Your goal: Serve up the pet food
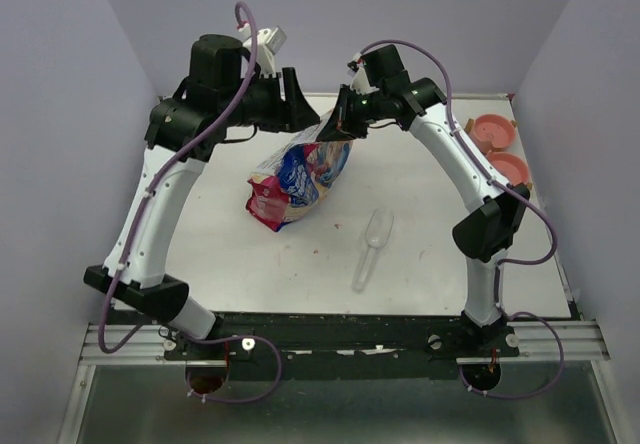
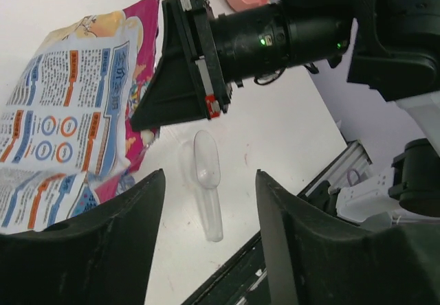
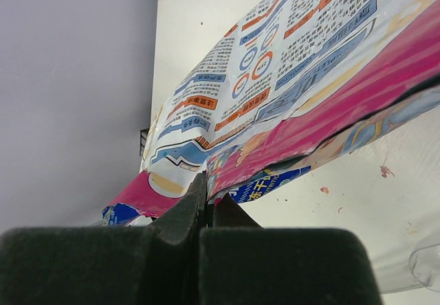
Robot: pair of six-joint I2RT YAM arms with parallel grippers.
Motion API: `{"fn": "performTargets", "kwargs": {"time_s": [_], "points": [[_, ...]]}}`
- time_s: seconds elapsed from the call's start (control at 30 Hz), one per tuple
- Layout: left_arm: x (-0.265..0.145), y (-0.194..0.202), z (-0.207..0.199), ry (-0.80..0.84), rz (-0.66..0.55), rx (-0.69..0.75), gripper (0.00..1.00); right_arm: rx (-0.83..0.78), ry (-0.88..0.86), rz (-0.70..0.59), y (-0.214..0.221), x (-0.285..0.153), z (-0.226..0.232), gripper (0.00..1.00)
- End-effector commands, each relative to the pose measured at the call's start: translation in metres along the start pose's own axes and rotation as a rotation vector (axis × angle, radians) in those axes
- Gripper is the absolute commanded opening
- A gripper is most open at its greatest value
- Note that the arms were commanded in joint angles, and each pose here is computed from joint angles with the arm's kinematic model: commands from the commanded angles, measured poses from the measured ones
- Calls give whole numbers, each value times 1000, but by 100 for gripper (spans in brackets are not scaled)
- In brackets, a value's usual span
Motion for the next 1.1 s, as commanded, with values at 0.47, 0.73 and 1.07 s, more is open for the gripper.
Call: {"fn": "performTargets", "kwargs": {"time_s": [0.47,0.73,1.07], "points": [[78,38,66,-54,214,-39,57,-97,-118,-10,-5,-11,30,0],[76,60,58,30,240,-154,49,-122,-146,-13,-11,-8,32,0],[55,55,23,126,200,-192,47,-143,-134,-22,-11,-15,31,0]]}}
Point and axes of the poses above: each gripper's point midway between its finger pads, its own x axis out along the fingers, its own z axis along the line the jaws close on, y = z × x, the point moved 7 cm from there along -x, back along the fingers, and after that the axes turned 15 degrees about -x, right-handed, at the moved point
